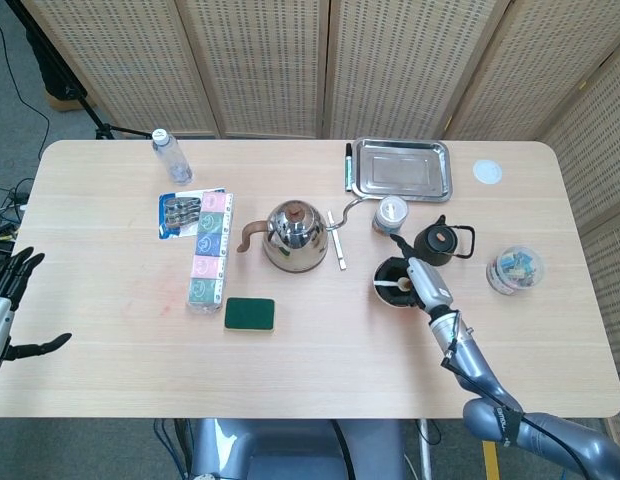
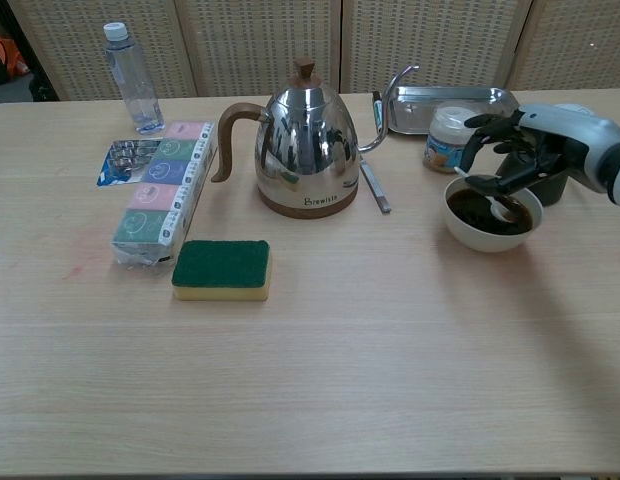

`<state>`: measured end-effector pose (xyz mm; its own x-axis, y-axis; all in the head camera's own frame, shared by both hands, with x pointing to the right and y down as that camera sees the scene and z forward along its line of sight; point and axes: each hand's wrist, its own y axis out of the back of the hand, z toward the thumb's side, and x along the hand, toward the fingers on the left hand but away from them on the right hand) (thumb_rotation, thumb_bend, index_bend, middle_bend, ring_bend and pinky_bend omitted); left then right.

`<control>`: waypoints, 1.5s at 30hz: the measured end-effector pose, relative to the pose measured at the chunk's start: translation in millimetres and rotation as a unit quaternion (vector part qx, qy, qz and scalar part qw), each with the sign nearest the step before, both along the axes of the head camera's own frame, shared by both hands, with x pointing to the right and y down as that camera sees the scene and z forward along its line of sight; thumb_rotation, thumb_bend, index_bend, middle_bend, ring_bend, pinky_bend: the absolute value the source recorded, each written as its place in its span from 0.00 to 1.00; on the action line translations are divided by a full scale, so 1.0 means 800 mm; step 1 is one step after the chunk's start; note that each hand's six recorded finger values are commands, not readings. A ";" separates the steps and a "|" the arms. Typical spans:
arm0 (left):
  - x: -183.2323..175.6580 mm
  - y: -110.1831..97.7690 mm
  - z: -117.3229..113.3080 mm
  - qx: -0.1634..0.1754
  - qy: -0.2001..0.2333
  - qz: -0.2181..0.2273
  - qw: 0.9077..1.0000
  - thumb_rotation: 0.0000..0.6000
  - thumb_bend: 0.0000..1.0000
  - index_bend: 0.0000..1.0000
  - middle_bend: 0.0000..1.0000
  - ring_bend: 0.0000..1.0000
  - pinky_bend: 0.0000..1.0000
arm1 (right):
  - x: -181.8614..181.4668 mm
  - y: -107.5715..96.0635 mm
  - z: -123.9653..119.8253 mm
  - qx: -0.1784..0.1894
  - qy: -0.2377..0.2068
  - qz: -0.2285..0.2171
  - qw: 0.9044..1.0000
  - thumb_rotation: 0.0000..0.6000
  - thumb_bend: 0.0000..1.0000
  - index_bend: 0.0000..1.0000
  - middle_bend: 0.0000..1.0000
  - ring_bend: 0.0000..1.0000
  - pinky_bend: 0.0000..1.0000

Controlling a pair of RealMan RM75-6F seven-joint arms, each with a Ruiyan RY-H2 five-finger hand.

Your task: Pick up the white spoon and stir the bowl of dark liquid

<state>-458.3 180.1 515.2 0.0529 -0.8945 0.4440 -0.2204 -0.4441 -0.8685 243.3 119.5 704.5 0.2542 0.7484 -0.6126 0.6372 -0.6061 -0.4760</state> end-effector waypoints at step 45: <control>0.004 0.002 0.003 -0.005 -0.002 0.006 1.000 0.82 0.00 0.00 0.00 0.00 0.00 | 0.000 0.010 -0.011 -0.032 -0.026 0.016 0.999 1.00 0.47 0.58 0.00 0.00 0.00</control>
